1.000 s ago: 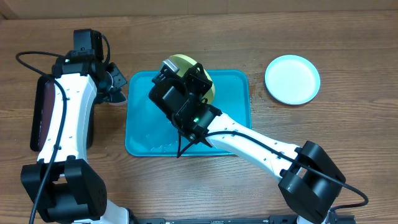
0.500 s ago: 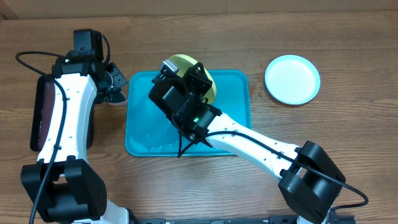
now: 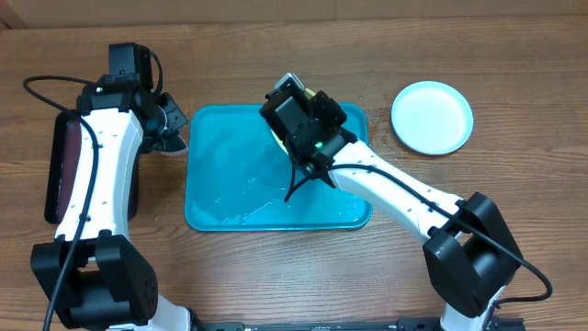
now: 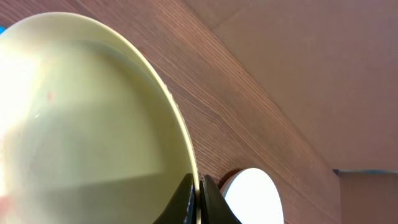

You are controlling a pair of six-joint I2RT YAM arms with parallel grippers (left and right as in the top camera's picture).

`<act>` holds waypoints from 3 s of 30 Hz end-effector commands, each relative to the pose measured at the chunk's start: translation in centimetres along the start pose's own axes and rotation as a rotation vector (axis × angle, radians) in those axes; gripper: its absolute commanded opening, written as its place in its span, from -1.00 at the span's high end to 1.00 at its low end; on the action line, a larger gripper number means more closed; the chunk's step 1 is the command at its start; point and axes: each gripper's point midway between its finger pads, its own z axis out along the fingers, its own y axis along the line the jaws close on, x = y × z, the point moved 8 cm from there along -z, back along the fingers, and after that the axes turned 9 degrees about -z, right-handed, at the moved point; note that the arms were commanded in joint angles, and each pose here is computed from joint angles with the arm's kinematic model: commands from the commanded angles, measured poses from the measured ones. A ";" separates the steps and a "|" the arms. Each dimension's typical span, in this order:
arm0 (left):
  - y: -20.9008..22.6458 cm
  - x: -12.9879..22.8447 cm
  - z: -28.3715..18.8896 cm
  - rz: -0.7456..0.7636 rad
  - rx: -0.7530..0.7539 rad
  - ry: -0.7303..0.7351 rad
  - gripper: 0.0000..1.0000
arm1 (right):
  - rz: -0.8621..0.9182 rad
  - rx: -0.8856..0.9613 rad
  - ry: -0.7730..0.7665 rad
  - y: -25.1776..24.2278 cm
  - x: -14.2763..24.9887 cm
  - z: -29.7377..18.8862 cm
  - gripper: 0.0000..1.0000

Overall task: Clean dirty plates on tray and stack at the side
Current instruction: 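Carry the yellow plate with the right gripper to the plate stack, then lower the yellow plate onto the light-blue plate and open right gripper, then drop the sponge into the black tray with the left gripper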

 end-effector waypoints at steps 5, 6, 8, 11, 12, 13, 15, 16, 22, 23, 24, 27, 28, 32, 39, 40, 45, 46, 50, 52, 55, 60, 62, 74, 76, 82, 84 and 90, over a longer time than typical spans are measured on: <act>-0.1 0.1 0.4 0.011 -0.001 0.011 0.92 | 0.161 -0.389 -0.159 0.0 -1.5 -0.2 0.92; -0.1 0.1 0.4 0.011 -0.001 0.011 0.92 | 0.186 -0.461 -0.171 -0.1 -1.3 0.2 0.92; -0.1 0.1 0.4 0.011 -0.001 0.011 0.91 | 0.302 -0.536 -0.161 -1.3 -0.7 1.4 0.92; -0.1 0.1 0.4 0.011 -0.001 0.011 0.91 | 0.513 -0.614 -0.122 -3.7 0.6 3.4 0.92; -0.1 0.1 0.4 0.011 -0.001 0.011 0.91 | 0.596 -0.643 -0.102 -4.9 1.5 4.3 0.92; -0.1 0.1 0.4 0.011 -0.001 0.011 0.92 | 0.663 -0.671 -0.084 -5.8 2.2 5.0 0.92; -0.1 0.1 0.4 0.015 -0.001 0.011 0.92 | 0.816 -0.730 -0.047 -7.9 3.9 6.4 0.92; -0.1 0.1 0.4 0.019 -0.001 0.011 0.91 | 0.887 -0.754 -0.029 -8.9 4.9 7.0 0.92; -0.1 0.1 0.4 0.018 0.000 0.010 0.92 | 1.169 -0.714 0.126 -14.0 11.6 10.1 0.92; -0.1 0.1 0.4 0.018 0.000 0.011 0.92 | 1.189 -0.697 0.150 -14.6 12.7 10.4 0.92; -0.1 0.1 0.4 0.018 0.000 0.011 0.91 | 1.209 -0.674 0.176 -15.1 13.8 10.6 0.92; -0.1 0.1 0.4 0.018 0.000 0.011 0.91 | 1.262 -0.589 0.251 -16.7 16.9 11.4 0.92; -0.1 0.1 0.4 0.018 0.000 0.011 0.91 | 1.274 -0.565 0.271 -17.0 17.7 11.5 0.92; -0.1 0.1 0.4 0.018 -0.001 0.011 0.92 | 1.313 -0.425 0.359 -18.7 21.3 12.0 0.92; -0.1 0.1 0.4 0.018 0.000 0.010 0.92 | 1.354 -0.347 0.421 -20.0 24.3 12.2 0.92; -0.1 0.1 0.4 0.018 0.000 0.010 0.92 | 1.351 -0.324 0.438 -20.0 24.7 12.2 0.92; -0.1 0.1 0.4 0.018 0.000 0.010 0.92 | 1.331 -0.262 0.503 -18.5 26.4 12.7 0.92; -0.1 0.1 0.4 0.018 0.000 0.010 0.92 | 1.330 -0.264 0.509 -18.2 26.6 12.8 0.92; -0.1 0.1 0.4 0.018 0.000 0.011 0.91 | 1.331 -0.255 0.513 -17.4 27.2 13.1 0.92; -0.1 0.1 0.4 0.019 0.000 0.011 0.92 | 1.333 -0.252 0.506 -17.2 27.4 13.3 0.92; -0.1 0.1 0.4 0.018 0.000 0.010 0.92 | 1.333 -0.252 0.504 -17.2 27.4 13.3 0.80; -0.1 0.1 0.4 0.018 0.000 0.010 0.92 | 1.335 -0.288 0.504 -16.8 27.1 13.2 -0.38; -0.1 0.1 0.4 0.018 0.000 0.009 0.91 | 1.343 -0.338 0.494 -16.5 26.8 13.1 -0.38; 0.5 -1.6 0.6 -0.020 0.020 -0.040 0.91 | 1.234 -0.634 0.332 -16.1 20.9 8.3 -0.47; 1.2 -2.4 0.9 -0.048 0.016 -0.052 0.92 | 1.179 -0.657 0.290 -15.8 19.0 6.9 -0.50; 5.3 -5.2 3.4 -0.165 -0.054 -0.047 0.91 | 1.042 -0.747 0.216 -12.8 14.0 4.1 -0.59; 6.7 -6.2 4.5 -0.205 -0.065 -0.046 0.90 | 1.002 -0.774 0.200 -11.6 12.7 3.7 -0.61; 11.4 -8.3 7.6 -0.323 -0.118 -0.031 0.91 | 0.913 -0.818 0.147 -9.1 9.7 2.5 -0.64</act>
